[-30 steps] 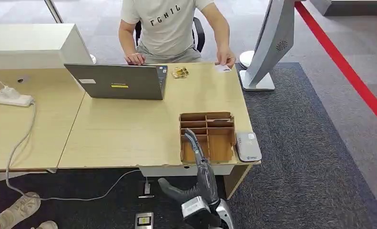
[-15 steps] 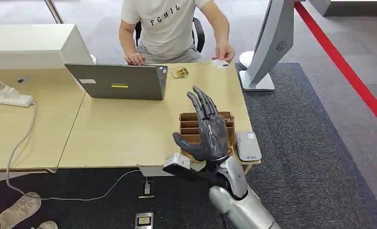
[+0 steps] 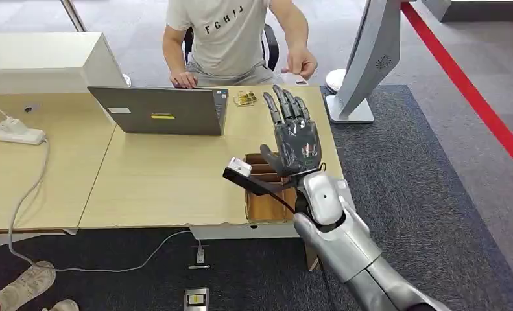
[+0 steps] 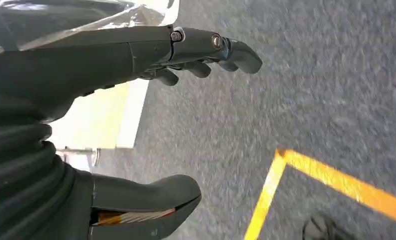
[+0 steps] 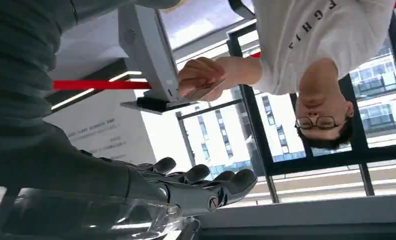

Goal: Pass the card to the sensor for recognition and then transmit it.

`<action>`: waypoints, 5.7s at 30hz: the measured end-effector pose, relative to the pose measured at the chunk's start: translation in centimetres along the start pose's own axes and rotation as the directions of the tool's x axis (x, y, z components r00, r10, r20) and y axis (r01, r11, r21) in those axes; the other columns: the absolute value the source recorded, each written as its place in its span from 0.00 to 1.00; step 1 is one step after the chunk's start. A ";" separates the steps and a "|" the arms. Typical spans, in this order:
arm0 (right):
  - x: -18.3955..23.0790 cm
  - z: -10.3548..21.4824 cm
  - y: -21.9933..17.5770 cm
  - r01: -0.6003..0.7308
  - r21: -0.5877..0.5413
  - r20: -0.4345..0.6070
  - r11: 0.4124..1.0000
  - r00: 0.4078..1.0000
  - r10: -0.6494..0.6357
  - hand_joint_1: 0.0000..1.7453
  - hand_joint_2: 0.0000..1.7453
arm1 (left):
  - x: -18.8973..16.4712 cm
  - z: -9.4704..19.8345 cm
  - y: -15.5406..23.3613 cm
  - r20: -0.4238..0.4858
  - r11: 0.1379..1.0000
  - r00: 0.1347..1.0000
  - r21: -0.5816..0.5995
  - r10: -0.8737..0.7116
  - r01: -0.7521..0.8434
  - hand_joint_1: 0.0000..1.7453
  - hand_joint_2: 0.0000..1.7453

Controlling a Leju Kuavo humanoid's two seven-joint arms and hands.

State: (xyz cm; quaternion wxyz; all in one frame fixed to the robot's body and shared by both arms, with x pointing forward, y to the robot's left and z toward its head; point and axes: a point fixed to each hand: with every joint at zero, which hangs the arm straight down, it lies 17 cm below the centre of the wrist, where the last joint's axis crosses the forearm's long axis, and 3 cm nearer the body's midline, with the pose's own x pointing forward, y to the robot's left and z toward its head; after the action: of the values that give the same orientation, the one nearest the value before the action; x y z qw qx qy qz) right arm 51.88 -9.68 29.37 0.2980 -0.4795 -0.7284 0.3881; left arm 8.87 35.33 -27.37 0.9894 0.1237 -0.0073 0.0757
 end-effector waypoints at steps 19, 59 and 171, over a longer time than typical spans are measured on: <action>-2.2 0.6 2.1 -0.109 0.040 -0.080 0.993 0.991 0.111 0.00 1.00 | 0.8 -0.2 1.4 0.020 0.997 0.997 -0.026 0.075 -0.075 0.00 1.00; -6.8 2.1 5.5 -0.149 0.164 -0.192 0.975 0.965 0.179 1.00 1.00 | 0.8 0.0 0.4 0.035 0.996 0.997 -0.060 0.063 -0.061 0.00 1.00; -10.0 7.8 5.5 0.401 -0.095 -0.358 0.911 0.840 -0.407 1.00 1.00 | -0.1 0.0 0.1 -0.026 0.996 0.996 -0.022 0.088 -0.088 0.00 1.00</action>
State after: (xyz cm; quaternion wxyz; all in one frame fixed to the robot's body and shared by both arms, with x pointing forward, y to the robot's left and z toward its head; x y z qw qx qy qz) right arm 51.80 -19.82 20.00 0.5010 -0.3819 -0.7468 0.2133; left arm 8.76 35.42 -27.36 0.9865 0.1107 -0.0011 0.1207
